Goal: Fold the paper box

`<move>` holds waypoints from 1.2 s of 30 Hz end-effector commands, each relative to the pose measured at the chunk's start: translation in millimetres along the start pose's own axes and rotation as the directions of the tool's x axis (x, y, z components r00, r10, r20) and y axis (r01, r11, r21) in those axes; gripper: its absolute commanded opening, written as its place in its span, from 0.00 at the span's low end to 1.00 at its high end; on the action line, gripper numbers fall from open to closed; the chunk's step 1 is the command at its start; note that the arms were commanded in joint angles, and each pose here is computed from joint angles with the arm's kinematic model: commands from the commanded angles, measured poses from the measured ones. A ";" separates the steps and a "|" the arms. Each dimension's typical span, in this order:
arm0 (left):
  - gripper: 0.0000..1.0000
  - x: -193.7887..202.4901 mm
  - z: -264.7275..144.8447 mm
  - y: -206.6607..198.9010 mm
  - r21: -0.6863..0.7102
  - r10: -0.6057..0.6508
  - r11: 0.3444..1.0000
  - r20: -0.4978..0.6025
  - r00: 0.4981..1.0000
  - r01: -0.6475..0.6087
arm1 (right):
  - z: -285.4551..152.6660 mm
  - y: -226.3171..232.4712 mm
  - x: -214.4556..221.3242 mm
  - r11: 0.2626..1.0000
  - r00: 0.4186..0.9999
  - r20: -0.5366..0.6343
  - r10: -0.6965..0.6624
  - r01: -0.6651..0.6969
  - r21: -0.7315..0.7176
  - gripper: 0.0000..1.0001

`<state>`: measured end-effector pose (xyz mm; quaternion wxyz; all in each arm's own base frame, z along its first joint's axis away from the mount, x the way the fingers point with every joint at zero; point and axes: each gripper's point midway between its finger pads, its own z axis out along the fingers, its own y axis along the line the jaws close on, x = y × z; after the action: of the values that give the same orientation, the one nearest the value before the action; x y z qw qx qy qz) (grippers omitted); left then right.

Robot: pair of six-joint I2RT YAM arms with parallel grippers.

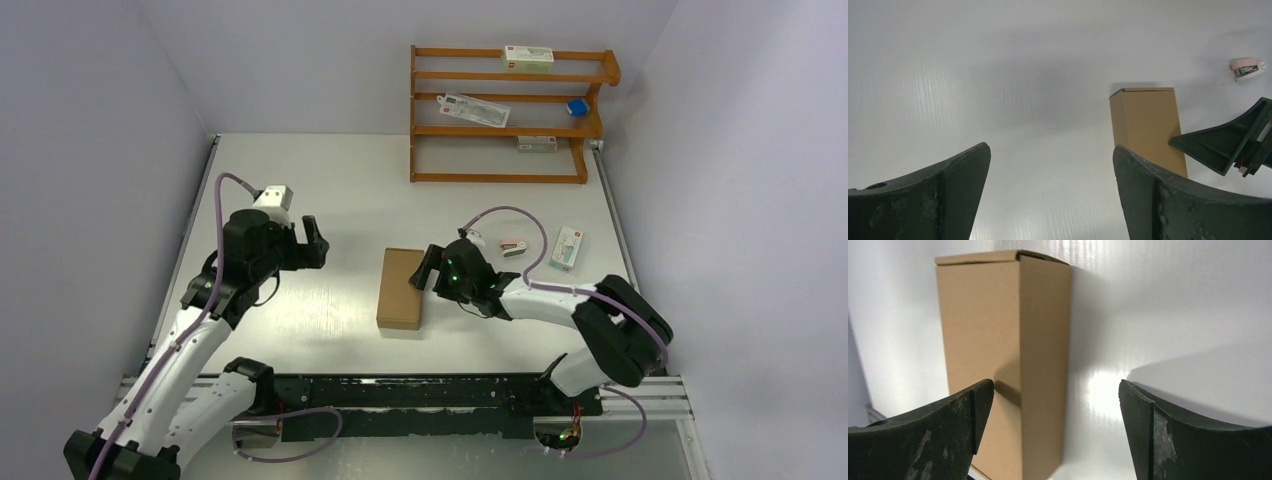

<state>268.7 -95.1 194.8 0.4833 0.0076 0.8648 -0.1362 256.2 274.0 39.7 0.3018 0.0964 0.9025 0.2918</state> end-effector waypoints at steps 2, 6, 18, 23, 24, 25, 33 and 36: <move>0.97 -11.0 -11.5 -5.9 0.045 -0.007 0.999 0.073 0.997 0.004 | -34.2 -22.8 -22.2 0.974 0.984 0.028 -0.176 0.170 0.151 1.00; 0.97 -20.4 -35.3 0.6 0.016 -0.037 0.999 0.147 0.988 0.035 | -73.2 -23.5 -75.1 0.937 0.947 0.172 -0.270 0.217 0.272 1.00; 0.97 -47.8 -118.2 -2.4 0.112 -0.093 0.993 0.459 0.884 0.046 | -227.7 -44.7 -165.2 0.896 0.749 0.578 -0.323 0.046 0.441 1.00; 0.97 -47.0 -131.3 6.1 0.102 -0.106 0.993 0.532 0.840 0.061 | -260.6 -38.7 -157.1 0.942 0.698 0.643 -0.315 0.146 0.302 1.00; 0.97 -46.4 -134.3 6.8 0.101 -0.106 0.993 0.538 0.836 0.060 | -266.6 -38.0 -155.5 0.947 0.690 0.655 -0.309 0.159 0.279 1.00; 0.97 -46.7 -138.3 6.9 0.101 -0.101 0.993 0.546 0.832 0.054 | -271.9 -36.7 -155.2 0.950 0.677 0.669 -0.307 0.173 0.260 1.00; 0.97 -43.9 -142.8 14.4 0.080 -0.103 0.994 0.572 0.814 0.070 | -291.9 -28.4 -149.3 0.962 0.618 0.743 -0.255 0.237 0.133 1.00; 0.97 -42.5 -141.4 16.3 0.068 -0.098 0.995 0.565 0.819 0.073 | -292.5 -28.2 -148.8 0.962 0.618 0.744 -0.254 0.240 0.129 1.00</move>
<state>174.0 -46.2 301.7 0.7123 -0.0510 0.6743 -0.1881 200.6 58.5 279.9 0.6757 0.1022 0.7114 0.1637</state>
